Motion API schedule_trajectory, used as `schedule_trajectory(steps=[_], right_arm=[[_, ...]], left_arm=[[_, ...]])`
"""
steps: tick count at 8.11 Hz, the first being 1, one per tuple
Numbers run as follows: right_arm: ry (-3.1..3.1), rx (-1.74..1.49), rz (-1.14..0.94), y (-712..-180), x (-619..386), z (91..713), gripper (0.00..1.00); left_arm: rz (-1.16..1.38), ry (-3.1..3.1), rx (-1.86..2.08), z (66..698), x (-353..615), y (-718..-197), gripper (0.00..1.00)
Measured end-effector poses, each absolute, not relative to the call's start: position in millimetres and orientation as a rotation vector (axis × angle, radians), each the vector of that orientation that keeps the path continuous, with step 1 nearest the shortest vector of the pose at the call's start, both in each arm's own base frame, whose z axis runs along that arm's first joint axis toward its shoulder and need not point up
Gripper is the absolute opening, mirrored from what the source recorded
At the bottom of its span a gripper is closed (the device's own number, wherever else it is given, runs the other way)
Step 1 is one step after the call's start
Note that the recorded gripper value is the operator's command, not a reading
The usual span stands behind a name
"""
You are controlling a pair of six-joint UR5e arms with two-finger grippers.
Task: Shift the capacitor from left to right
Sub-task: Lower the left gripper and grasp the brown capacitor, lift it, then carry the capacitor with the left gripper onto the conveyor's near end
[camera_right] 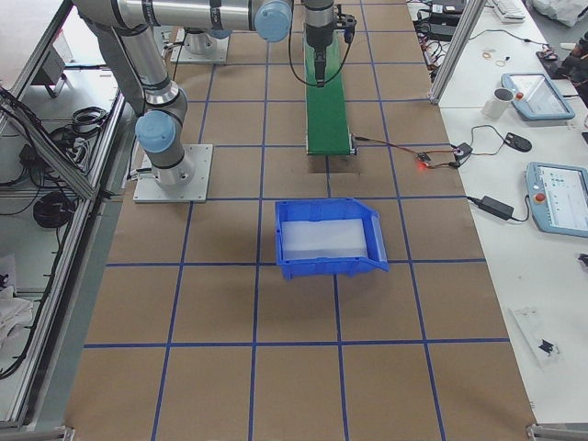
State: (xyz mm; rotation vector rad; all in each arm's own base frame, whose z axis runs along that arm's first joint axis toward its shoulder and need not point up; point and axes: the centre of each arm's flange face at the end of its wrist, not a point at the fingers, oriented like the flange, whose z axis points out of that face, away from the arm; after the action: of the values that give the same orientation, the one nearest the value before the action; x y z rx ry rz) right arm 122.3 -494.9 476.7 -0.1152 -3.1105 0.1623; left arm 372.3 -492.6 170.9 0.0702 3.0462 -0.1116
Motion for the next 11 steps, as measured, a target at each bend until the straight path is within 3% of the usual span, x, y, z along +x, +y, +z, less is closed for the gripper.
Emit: schedule_trajectory(steps=[4,7,11], right_arm=[[-3.11,-0.11,0.162,-495,122,477,1.0],[-3.11,-0.109,0.162,-495,122,477,1.0],[-3.109,-0.112,0.165,-495,122,477,1.0]], left_arm=[[-0.058,3.002,0.065,178,376,-489,0.0],[-0.091,2.925,0.087,223,361,-499,0.0],[-0.133,2.923,0.122,314,239,-528,0.0]])
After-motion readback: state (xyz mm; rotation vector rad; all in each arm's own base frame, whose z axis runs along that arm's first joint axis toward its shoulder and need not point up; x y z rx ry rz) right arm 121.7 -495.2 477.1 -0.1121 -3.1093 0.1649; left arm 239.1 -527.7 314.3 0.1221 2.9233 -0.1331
